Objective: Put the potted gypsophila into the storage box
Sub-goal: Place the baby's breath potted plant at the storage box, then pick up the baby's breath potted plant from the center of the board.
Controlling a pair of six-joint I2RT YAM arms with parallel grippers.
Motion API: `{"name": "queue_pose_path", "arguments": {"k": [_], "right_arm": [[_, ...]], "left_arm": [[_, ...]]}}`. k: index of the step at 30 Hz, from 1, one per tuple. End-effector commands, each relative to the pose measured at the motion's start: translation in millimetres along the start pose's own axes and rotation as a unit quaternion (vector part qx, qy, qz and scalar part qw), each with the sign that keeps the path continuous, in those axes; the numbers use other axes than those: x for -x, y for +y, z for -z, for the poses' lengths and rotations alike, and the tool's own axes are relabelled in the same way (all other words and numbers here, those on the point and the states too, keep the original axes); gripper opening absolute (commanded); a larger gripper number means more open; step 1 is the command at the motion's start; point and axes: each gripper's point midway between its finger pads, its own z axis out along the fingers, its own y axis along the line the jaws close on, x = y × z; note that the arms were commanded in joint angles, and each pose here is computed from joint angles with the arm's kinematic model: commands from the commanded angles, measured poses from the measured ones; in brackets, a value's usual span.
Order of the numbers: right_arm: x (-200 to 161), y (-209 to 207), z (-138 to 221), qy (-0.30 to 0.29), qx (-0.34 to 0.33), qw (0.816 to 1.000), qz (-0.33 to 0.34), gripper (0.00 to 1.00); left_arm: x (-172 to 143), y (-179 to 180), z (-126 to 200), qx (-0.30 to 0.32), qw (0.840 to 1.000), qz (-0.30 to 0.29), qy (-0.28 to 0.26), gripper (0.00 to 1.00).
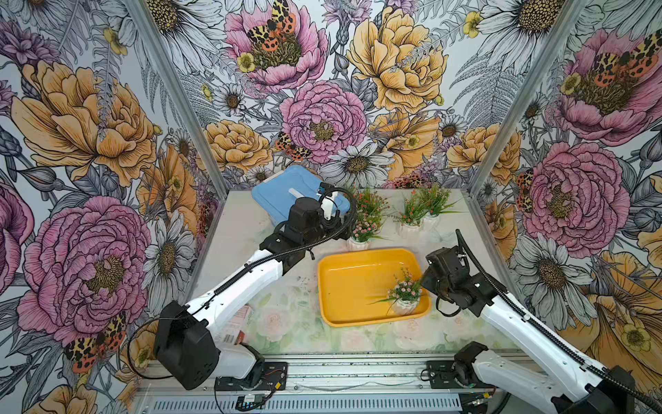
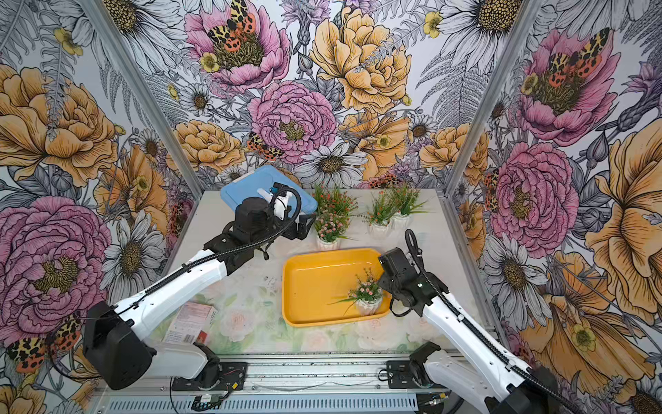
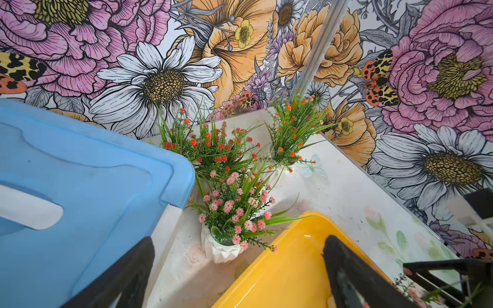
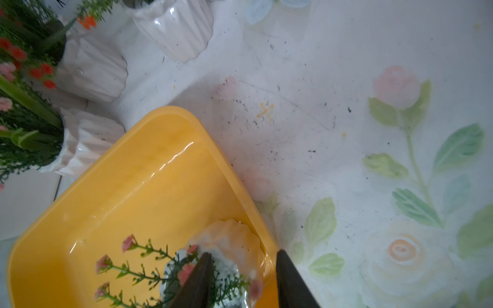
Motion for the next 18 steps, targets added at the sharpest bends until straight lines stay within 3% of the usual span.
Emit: {"name": "queue_pose_path", "arguments": {"k": [1, 8, 18], "right_arm": [[35, 2, 12, -0.066, -0.008, 0.998, -0.014, 0.44], [78, -1, 3, -0.094, -0.037, 0.994, -0.041, 0.54], [131, 50, -77, -0.032, 0.009, 0.999, -0.031, 0.52]], "left_arm": [[10, 1, 11, -0.004, 1.0, 0.0, -0.022, 0.99], [19, -2, 12, -0.012, 1.0, 0.006, -0.028, 0.99], [46, -2, -14, -0.001, 0.999, 0.009, -0.034, 0.99]]}}
